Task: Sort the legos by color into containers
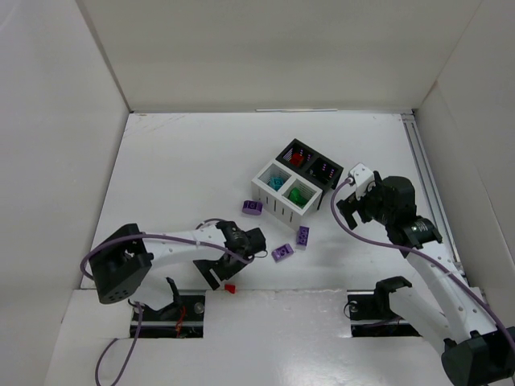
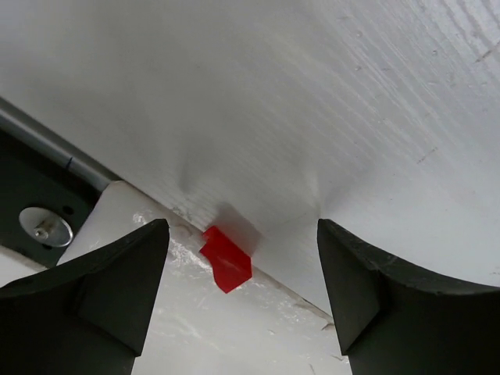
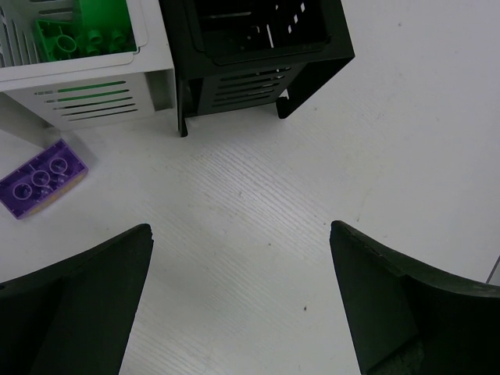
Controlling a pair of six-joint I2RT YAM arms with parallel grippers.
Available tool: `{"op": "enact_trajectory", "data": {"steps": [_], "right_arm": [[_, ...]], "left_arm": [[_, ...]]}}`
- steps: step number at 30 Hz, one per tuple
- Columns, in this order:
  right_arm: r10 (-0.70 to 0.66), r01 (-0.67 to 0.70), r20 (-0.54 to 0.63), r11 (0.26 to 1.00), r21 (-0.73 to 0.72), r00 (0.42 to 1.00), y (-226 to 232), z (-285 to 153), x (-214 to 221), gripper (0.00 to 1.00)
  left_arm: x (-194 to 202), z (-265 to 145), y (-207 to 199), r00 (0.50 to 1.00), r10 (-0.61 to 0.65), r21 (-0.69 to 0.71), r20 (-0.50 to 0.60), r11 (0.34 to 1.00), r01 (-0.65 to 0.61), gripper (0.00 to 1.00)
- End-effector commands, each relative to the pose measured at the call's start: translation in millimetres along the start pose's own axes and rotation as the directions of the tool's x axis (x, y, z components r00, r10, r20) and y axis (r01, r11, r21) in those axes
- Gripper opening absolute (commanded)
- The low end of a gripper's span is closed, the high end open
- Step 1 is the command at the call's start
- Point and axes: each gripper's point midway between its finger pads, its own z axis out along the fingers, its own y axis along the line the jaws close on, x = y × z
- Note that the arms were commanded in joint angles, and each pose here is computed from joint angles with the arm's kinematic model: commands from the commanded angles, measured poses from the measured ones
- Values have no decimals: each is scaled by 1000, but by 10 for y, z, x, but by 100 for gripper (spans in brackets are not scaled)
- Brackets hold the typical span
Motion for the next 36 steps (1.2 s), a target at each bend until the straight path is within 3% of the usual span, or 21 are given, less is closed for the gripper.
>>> {"op": "enact_trajectory", "data": {"steps": [1,7,13,15,18,22,27,32,36], "right_arm": [[-9,9,51,1000,-7,999,17,25,-103,100],[-9,9,51,1000,-7,999,17,25,-103,100],[-7,7,47,1000,-19,999,36,43,-92,100],[-7,7,46,1000,-20,999,36,43,-92,100],[-18,19,59,1000,-24,998,37,46,-119,100],[-18,19,59,1000,-24,998,37,46,-119,100],[-18,19,59,1000,-24,998,37,46,-119,100],[-18,19,59,1000,-24,998,37,46,-119,100],[-20,21,67,1000,-20,998,33,29,-136,100]], "left_arm": [[-61,-142,206,999,-22,-115,24,993,25,74],[155,21,129,996,-48,-49,-81,998,45,74],[223,73,85,994,-79,-32,-81,997,76,64],[273,90,-70,993,-67,10,-96,998,68,54],[373,67,-135,992,-47,9,-117,999,48,50],[465,117,16,994,0,-66,-110,998,-7,40],[500,61,-172,993,4,-7,-121,1000,-5,18],[322,-116,-463,999,30,46,-29,999,-28,14],[-60,-332,-771,994,20,116,103,993,-32,11]]}}
